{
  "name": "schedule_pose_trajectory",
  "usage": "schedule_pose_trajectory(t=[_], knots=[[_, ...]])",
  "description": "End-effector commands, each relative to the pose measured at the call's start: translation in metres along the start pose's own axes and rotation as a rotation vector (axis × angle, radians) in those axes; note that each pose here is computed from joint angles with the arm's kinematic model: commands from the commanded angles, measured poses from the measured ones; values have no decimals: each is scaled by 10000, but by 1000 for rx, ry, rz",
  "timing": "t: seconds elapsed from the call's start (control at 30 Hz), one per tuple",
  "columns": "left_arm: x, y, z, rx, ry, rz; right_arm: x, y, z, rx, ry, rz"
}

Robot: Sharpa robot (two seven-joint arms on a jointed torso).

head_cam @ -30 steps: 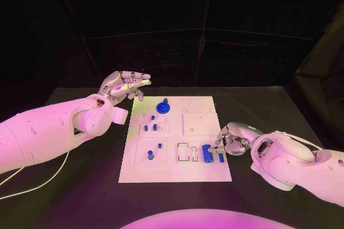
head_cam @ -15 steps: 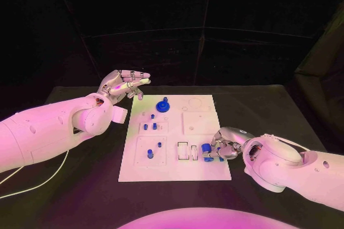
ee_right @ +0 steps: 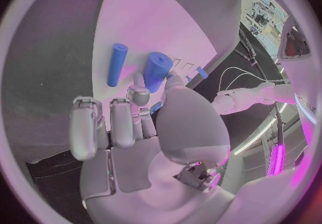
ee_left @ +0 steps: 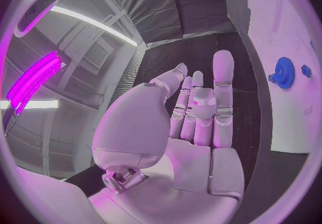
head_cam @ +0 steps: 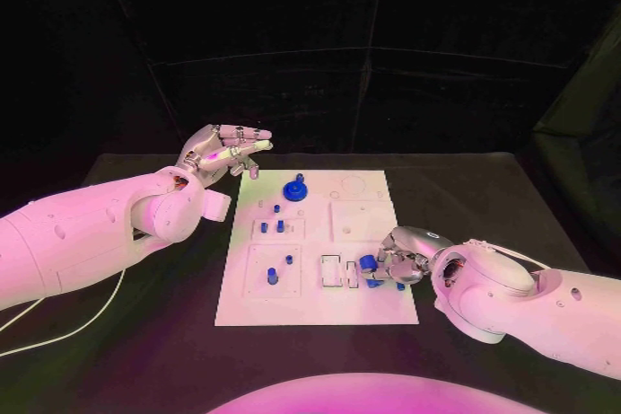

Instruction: Assemble the parts on the task board

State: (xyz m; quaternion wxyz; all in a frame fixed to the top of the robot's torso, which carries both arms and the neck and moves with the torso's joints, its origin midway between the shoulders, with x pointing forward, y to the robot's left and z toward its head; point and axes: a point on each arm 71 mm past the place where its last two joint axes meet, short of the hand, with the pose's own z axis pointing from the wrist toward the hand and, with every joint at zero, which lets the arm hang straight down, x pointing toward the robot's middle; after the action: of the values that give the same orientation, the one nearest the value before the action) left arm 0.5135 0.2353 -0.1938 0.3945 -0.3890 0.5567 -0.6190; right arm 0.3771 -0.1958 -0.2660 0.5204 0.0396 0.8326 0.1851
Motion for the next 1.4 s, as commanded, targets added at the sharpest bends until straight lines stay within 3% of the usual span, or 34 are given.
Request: schedule_pose_trajectory(t=[0.03, 0.33, 0.5, 0.8, 1.07, 1.4], knots=[[7, -11, 2, 6, 9, -8, 26, -91, -7, 71, -11, 32], [13, -4, 3, 5, 14, -11, -72, -31, -114, 27, -131, 207], [19, 1, 4, 4, 16, -12, -95, 26, -176, 7, -156, 282], [25, 6, 3, 2, 20, -14, -23, 160, -156, 5, -93, 373], [38, 10, 5, 1, 24, -15, 131, 365, -47, 4, 38, 365], [36, 8, 5, 5, 19, -13, 204, 497, 48, 8, 73, 349]])
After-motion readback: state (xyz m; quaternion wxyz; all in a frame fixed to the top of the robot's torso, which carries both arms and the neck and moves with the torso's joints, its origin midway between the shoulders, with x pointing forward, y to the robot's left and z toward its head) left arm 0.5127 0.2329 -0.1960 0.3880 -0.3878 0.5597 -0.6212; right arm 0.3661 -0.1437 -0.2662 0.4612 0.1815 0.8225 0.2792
